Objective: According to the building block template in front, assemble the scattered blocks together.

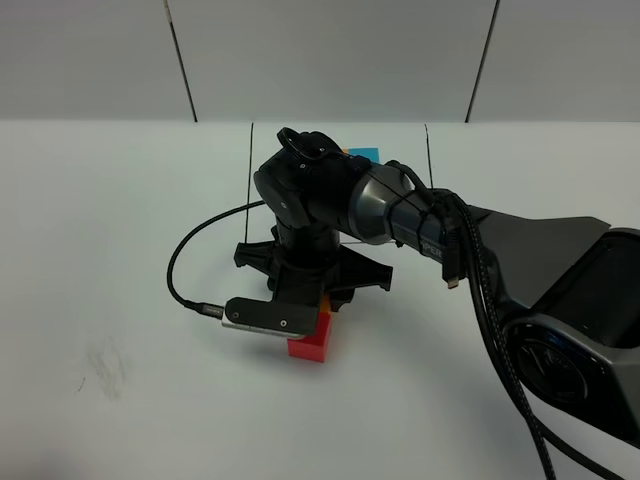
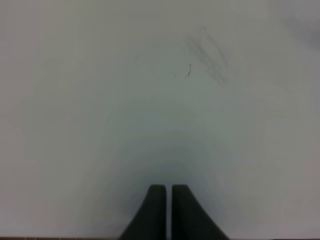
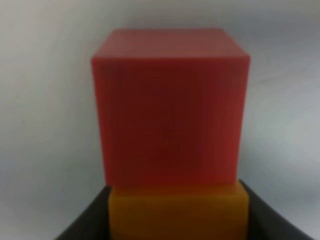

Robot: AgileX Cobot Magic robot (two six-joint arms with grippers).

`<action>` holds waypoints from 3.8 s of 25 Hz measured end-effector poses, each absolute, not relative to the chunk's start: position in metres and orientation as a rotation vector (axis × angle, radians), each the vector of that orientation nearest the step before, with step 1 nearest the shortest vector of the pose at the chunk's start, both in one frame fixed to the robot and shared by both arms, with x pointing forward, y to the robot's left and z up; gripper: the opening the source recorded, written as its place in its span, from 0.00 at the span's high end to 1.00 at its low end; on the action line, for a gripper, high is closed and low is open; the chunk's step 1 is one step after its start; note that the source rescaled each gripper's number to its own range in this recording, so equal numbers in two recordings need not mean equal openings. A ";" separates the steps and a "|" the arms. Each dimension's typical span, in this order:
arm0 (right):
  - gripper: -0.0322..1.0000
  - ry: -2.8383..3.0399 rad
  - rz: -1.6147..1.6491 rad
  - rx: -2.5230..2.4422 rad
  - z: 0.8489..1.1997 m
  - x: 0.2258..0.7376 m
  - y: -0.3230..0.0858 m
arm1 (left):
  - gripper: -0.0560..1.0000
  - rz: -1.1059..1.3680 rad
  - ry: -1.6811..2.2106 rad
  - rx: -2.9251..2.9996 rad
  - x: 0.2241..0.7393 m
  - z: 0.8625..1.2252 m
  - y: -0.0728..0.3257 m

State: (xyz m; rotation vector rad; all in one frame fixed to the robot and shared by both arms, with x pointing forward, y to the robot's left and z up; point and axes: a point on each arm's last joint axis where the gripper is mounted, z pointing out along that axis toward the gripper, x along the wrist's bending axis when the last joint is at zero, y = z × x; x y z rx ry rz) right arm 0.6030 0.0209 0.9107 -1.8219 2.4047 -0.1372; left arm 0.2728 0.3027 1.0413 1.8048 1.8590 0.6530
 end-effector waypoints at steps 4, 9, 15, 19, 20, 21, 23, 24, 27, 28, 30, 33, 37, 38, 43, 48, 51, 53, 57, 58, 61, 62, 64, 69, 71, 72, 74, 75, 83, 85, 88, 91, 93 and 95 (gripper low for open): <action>0.43 2.406 -0.138 -1.823 0.911 0.603 0.021 | 0.95 0.653 1.859 1.805 0.273 1.041 0.303; 0.43 2.409 -0.140 -1.824 0.911 0.603 0.020 | 0.95 0.653 1.859 1.805 0.273 1.041 0.303; 0.43 2.420 -0.143 -1.831 0.911 0.602 0.019 | 0.95 0.653 1.859 1.805 0.273 1.041 0.303; 0.43 2.427 -0.144 -1.835 0.911 0.602 0.019 | 0.95 0.653 1.859 1.805 0.273 1.041 0.303; 0.43 2.427 -0.144 -1.835 0.911 0.602 0.019 | 0.95 0.653 1.859 1.805 0.273 1.041 0.303; 0.43 2.427 -0.144 -1.835 0.911 0.602 0.019 | 0.95 0.653 1.859 1.805 0.273 1.041 0.303; 0.43 2.427 -0.144 -1.835 0.911 0.602 0.019 | 0.95 0.653 1.859 1.805 0.273 1.041 0.303; 0.43 2.427 -0.144 -1.835 0.911 0.602 0.019 | 0.95 0.653 1.859 1.805 0.273 1.041 0.303; 0.43 2.429 -0.144 -1.834 0.911 0.602 0.018 | 0.95 0.653 1.859 1.805 0.273 1.041 0.303; 0.43 2.430 -0.145 -1.835 0.911 0.602 0.018 | 0.95 0.653 1.859 1.805 0.273 1.041 0.303; 0.43 2.432 -0.145 -1.836 0.910 0.602 0.018 | 0.95 0.653 1.859 1.805 0.273 1.041 0.303; 0.43 2.432 -0.145 -1.836 0.910 0.602 0.018 | 0.95 0.653 1.859 1.805 0.273 1.041 0.303; 0.43 2.435 -0.146 -1.838 0.910 0.601 0.018 | 0.95 0.653 1.859 1.805 0.273 1.041 0.303; 0.43 2.435 -0.146 -1.838 0.910 0.601 0.018 | 0.95 0.653 1.859 1.805 0.273 1.041 0.303; 0.43 2.438 -0.147 -1.840 0.910 0.601 0.018 | 0.95 0.653 1.859 1.805 0.273 1.041 0.303; 0.43 2.438 -0.147 -1.840 0.910 0.601 0.018 | 0.95 0.653 1.859 1.805 0.273 1.041 0.303; 0.43 2.438 -0.147 -1.840 0.910 0.601 0.018 | 0.95 0.653 1.859 1.805 0.273 1.041 0.303; 0.43 2.442 -0.138 -1.837 0.910 0.601 0.018 | 0.95 0.653 1.858 1.806 0.273 1.041 0.303; 0.38 2.453 -0.108 -1.828 0.910 0.600 0.019 | 0.95 0.653 1.858 1.806 0.273 1.041 0.303; 0.32 2.454 -0.103 -1.826 0.910 0.600 0.019 | 0.95 0.653 1.858 1.806 0.273 1.041 0.303; 0.15 2.451 -0.096 -1.822 0.910 0.600 0.020 | 0.95 0.653 1.858 1.806 0.273 1.041 0.303; 0.11 2.450 -0.096 -1.821 0.910 0.600 0.020 | 0.95 0.653 1.858 1.806 0.273 1.041 0.303; 0.04 2.448 -0.095 -1.820 0.910 0.600 0.020 | 0.95 0.653 1.858 1.806 0.273 1.041 0.303; 0.00 2.446 -0.095 -1.817 0.910 0.601 0.020 | 0.95 0.653 1.858 1.806 0.273 1.041 0.303; 0.00 2.446 -0.094 -1.813 0.910 0.601 0.020 | 0.95 0.653 1.858 1.806 0.273 1.041 0.303; 0.00 2.448 -0.094 -1.809 0.910 0.602 0.019 | 0.95 0.653 1.858 1.806 0.273 1.041 0.303; 0.00 2.449 -0.094 -1.805 0.911 0.602 0.019 | 0.95 0.653 1.858 1.806 0.273 1.041 0.303; 0.00 2.446 -0.093 -1.799 0.914 0.602 0.018 | 0.95 0.653 1.858 1.806 0.273 1.041 0.303; 0.00 2.426 -0.084 -1.714 0.951 0.607 0.007 | 0.95 0.653 1.858 1.806 0.273 1.041 0.303; 0.00 2.416 -0.082 -1.697 0.962 0.607 0.005 | 0.95 0.653 1.858 1.806 0.273 1.041 0.303; 0.00 2.395 -0.089 -1.656 0.982 0.605 0.002 | 0.95 0.653 1.858 1.806 0.273 1.041 0.303; 0.00 2.388 -0.114 -1.575 1.004 0.603 -0.003 | 0.95 0.653 1.858 1.806 0.273 1.041 0.303; 0.00 2.407 -0.125 -1.494 1.017 0.602 -0.007 | 0.95 0.653 1.858 1.806 0.273 1.041 0.303; 0.01 2.446 -0.128 -1.387 1.026 0.601 -0.010 | 0.95 0.653 1.858 1.806 0.273 1.041 0.303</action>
